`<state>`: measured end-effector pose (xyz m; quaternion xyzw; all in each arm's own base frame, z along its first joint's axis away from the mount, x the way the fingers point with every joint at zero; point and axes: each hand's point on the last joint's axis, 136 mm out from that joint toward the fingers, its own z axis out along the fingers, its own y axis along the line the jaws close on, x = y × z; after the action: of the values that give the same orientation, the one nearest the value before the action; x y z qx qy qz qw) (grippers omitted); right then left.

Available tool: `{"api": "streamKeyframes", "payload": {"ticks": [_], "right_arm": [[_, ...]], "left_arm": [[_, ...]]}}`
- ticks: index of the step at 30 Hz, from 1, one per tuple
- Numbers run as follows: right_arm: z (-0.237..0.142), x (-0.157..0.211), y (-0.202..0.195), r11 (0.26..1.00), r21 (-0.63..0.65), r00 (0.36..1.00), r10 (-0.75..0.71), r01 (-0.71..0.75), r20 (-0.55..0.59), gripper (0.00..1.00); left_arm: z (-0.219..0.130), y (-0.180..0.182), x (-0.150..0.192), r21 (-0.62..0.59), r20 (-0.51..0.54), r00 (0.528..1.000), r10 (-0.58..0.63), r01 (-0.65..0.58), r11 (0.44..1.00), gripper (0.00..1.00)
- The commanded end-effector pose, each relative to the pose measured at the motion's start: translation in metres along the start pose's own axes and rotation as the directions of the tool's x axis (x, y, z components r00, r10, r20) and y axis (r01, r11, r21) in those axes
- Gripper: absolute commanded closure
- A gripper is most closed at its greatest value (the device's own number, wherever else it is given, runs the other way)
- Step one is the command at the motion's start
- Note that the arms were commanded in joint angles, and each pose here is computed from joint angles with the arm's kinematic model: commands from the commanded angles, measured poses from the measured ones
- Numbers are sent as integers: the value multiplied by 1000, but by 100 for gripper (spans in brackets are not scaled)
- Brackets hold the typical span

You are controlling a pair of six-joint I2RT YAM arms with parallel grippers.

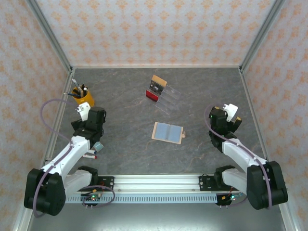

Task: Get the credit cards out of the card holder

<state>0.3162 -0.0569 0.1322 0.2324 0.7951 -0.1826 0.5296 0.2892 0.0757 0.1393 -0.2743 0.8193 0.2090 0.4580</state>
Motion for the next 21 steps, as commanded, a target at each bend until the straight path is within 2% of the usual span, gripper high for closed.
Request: {"api": "streamKeyframes", "payload": {"ticks": [1,4,7,11,13,21], "right_arm": [[9,-5,10,999,-37,999,7,-6,34,0],[18,1,21,997,-65,999,-31,32,14,0],[19,-3,36,989,-142,998,-28,36,56,0],[21,-5,52,974,-214,994,-53,71,91,0],[22,-5,60,963,-254,992,-68,93,104,0],[44,13,68,950,-305,997,-52,69,66,0]], "left_arm": [[5,1,-22,29,116,992,-46,43,999,0],[16,-8,-17,93,143,989,-30,17,996,0],[22,-27,-21,187,185,983,-11,-24,982,0],[24,-54,-27,304,239,970,32,-106,947,0],[27,-63,-24,368,236,972,15,-103,924,0],[31,-84,-8,467,248,968,27,-144,872,0]]}}
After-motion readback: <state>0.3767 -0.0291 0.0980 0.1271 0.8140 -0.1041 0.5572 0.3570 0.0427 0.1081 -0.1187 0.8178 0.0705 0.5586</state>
